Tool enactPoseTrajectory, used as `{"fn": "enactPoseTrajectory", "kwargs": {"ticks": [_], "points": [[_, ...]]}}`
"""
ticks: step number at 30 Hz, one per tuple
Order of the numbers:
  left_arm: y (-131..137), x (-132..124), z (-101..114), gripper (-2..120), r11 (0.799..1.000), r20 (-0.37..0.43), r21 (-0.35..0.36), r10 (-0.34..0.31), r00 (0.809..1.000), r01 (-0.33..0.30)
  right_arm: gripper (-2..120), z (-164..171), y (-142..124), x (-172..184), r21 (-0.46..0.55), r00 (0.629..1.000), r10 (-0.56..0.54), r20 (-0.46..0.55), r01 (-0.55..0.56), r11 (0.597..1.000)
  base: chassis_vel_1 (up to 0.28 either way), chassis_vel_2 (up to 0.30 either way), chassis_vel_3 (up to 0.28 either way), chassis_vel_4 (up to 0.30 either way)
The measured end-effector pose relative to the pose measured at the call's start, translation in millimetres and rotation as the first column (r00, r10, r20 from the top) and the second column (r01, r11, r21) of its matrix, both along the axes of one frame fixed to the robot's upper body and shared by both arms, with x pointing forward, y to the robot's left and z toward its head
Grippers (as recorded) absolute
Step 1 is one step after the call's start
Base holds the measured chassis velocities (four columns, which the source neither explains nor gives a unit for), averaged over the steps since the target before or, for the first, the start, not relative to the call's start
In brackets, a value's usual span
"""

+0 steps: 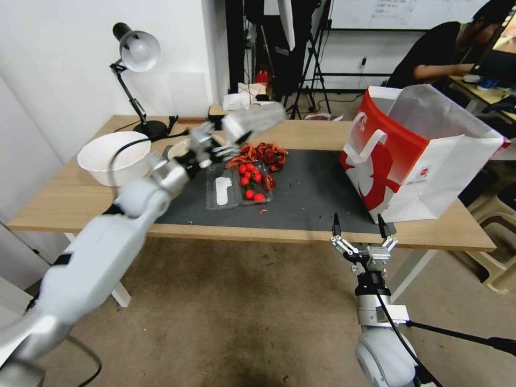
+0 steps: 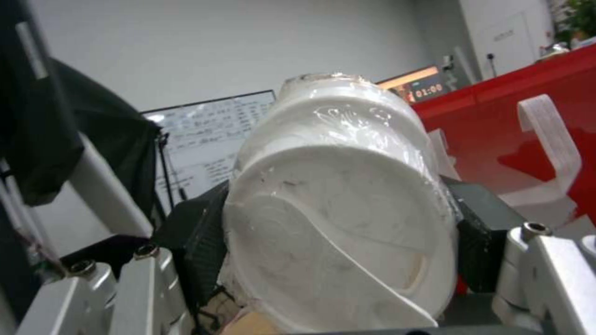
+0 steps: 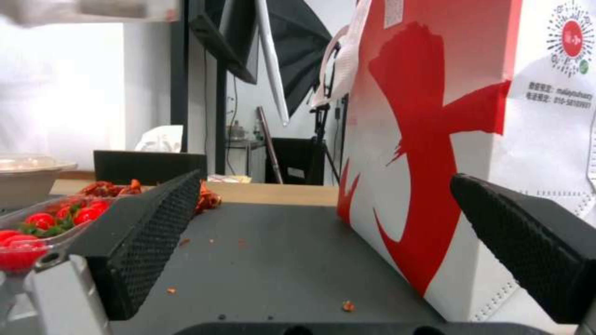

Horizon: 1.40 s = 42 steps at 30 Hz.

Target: Pick up the trash from the table and place it into the takeout bag.

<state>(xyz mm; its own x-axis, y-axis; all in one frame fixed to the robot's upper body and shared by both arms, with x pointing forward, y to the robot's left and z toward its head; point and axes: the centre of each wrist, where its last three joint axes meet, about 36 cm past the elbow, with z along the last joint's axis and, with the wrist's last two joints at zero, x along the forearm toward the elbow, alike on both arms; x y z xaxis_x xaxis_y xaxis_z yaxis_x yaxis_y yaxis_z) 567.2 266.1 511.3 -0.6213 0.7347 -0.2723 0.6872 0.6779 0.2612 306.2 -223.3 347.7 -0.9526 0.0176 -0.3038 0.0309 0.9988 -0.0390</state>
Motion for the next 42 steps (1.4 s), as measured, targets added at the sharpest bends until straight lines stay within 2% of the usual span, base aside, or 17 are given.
{"fn": "enactPoseTrajectory", "kwargs": {"ticks": [3,8,10,11,13,14,15,17,18,20,21,24,26,27,34,40,42], "points": [[-21,20,8,68,0.999,-0.002,0.009,-0.040,0.999,0.040,100,0,0,0,-0.001,1.000,-0.004,0.000,0.004,1.000,0.000,0.000,0.000,0.000],[-33,34,18,68,0.998,0.009,0.017,-0.058,0.998,0.058,100,0,0,0,-0.001,1.000,-0.006,0.000,0.006,1.000,0.000,0.000,0.000,0.000],[-59,55,38,68,0.996,0.034,0.016,-0.092,0.995,0.091,100,0,0,0,-0.001,1.000,-0.011,0.000,0.011,1.000,0.000,0.000,0.000,0.000],[-59,55,38,68,0.996,0.034,0.016,-0.092,0.995,0.091,100,0,0,0,-0.001,1.000,-0.011,0.000,0.011,1.000,0.000,0.000,0.000,0.000],[-100,75,59,68,0.990,0.054,0.013,-0.144,0.988,0.143,100,0,-1,1,-0.003,1.000,-0.017,-0.002,0.017,1.000,0.000,0.000,0.000,0.000],[-100,75,59,68,0.990,0.054,0.013,-0.144,0.988,0.143,100,0,-1,1,-0.003,1.000,-0.017,-0.002,0.017,1.000,0.000,0.000,0.000,0.000],[-133,84,70,68,0.981,0.059,0.025,-0.193,0.979,0.192,100,0,-1,2,-0.003,1.000,-0.020,-0.003,0.020,1.000,0.000,0.000,0.000,0.000],[-182,90,80,68,0.965,0.049,0.056,-0.259,0.965,0.256,100,1,0,3,-0.003,1.000,-0.025,-0.003,0.025,1.000,0.000,0.000,0.000,0.000],[-182,90,80,68,0.965,0.049,0.056,-0.259,0.965,0.256,100,1,0,3,-0.003,1.000,-0.025,-0.003,0.025,1.000,0.000,0.000,0.000,0.000],[-220,92,93,68,0.950,0.044,0.084,-0.305,0.951,0.301,100,1,1,4,0.000,1.000,-0.029,-0.004,0.029,1.000,0.000,0.000,0.000,0.000],[-220,92,93,68,0.950,0.044,0.084,-0.305,0.951,0.301,100,1,1,4,0.000,1.000,-0.029,-0.004,0.029,1.000,0.000,0.000,0.000,0.000],[-262,94,112,68,0.932,0.049,0.110,-0.351,0.935,0.344,100,0,2,4,0.003,0.999,-0.033,-0.007,0.033,0.999,0.000,0.000,0.000,0.000],[-274,93,119,68,0.927,0.053,0.114,-0.365,0.930,0.357,100,0,2,4,0.005,0.999,-0.035,-0.007,0.035,0.999,0.000,0.000,0.000,0.000],[-293,91,125,68,0.918,0.048,0.119,-0.385,0.922,0.377,100,0,3,5,0.008,0.999,-0.036,-0.005,0.036,0.999,0.000,0.000,0.000,0.000],[-329,94,122,68,0.906,0.029,0.156,-0.403,0.915,0.394,100,0,3,4,0.012,0.999,-0.043,-0.001,0.043,0.999,0.000,0.000,0.000,0.000],[-346,91,113,68,0.912,0.023,0.143,-0.391,0.920,0.384,100,0,3,3,0.013,0.999,-0.047,0.002,0.047,0.999,0.000,0.000,0.000,0.000],[-350,90,107,77,0.918,0.019,0.139,-0.377,0.926,0.370,100,0,2,2,0.013,0.999,-0.049,0.003,0.049,0.999,0.000,0.000,0.000,0.000]]}}
